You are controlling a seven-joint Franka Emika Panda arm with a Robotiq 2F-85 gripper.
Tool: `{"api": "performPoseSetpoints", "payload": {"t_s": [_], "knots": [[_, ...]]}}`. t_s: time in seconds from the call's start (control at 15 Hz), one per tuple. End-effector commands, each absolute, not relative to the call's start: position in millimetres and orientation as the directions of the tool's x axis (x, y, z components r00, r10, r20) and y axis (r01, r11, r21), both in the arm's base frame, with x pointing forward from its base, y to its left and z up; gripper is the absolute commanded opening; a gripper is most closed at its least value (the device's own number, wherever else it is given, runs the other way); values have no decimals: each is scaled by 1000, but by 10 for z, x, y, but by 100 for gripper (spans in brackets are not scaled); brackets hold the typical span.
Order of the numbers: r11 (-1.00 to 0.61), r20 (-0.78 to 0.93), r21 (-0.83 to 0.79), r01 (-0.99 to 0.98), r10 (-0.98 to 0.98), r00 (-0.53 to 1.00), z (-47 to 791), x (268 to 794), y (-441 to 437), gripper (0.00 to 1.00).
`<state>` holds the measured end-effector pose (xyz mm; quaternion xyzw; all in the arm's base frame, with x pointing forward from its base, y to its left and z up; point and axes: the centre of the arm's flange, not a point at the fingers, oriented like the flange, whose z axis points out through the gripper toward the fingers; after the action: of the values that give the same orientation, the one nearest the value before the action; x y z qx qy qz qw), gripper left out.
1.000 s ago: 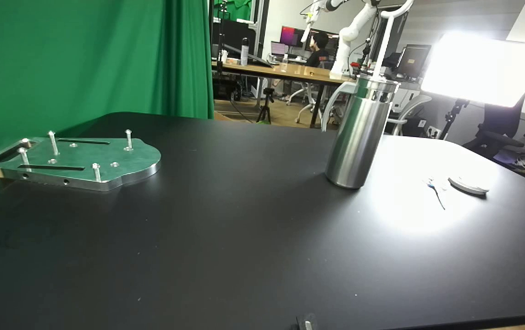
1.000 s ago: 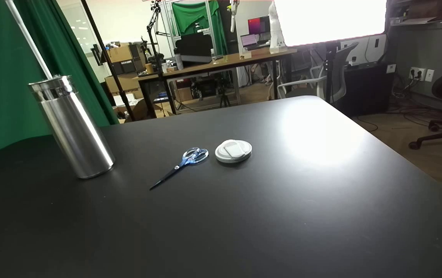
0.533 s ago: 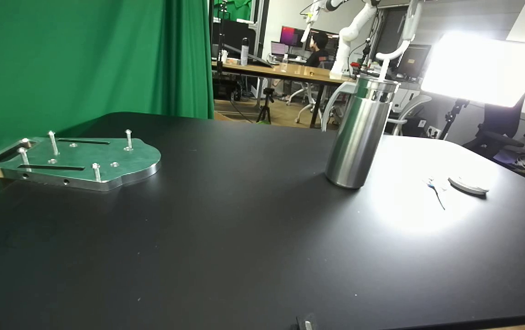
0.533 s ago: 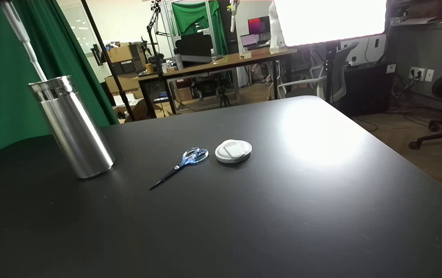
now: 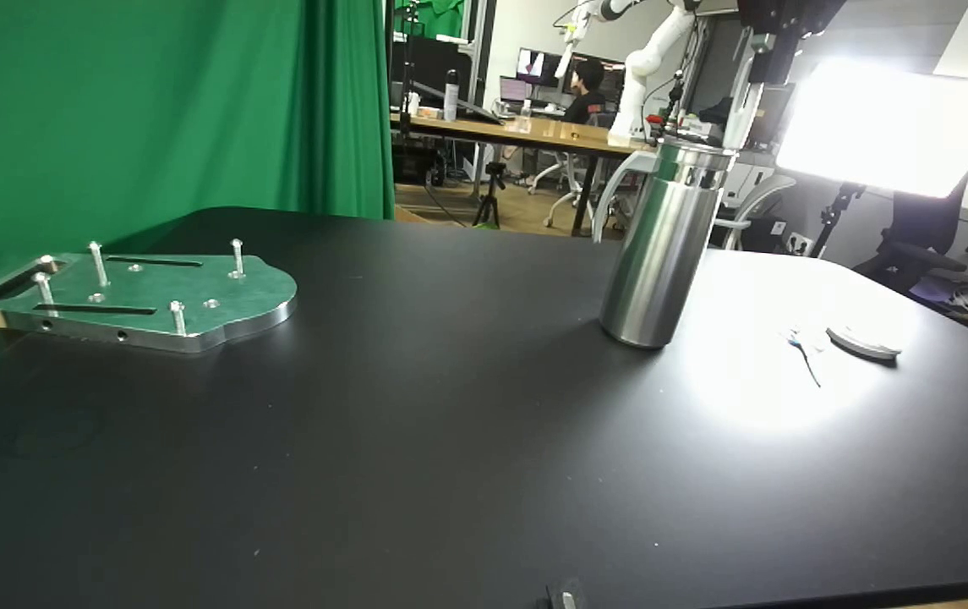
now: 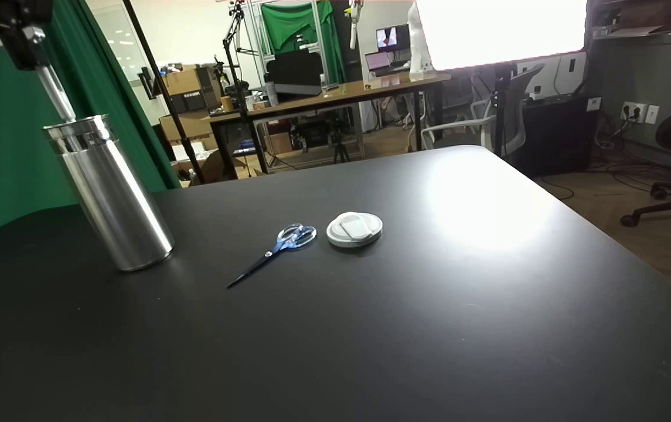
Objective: Move the bottle brush up and down twice in the thermos flask
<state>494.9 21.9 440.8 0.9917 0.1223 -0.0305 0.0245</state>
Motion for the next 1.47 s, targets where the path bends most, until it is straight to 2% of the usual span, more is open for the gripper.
{"api": "performPoseSetpoints", "payload": {"t_s": [0.0,0.93,1.4], "knots": [[-976,-52,30,215,213,976,4478,4965,210,4],[-977,223,-64,204,185,957,6007,4795,298,4],[-973,265,-119,197,160,951,6228,4695,272,4]]}}
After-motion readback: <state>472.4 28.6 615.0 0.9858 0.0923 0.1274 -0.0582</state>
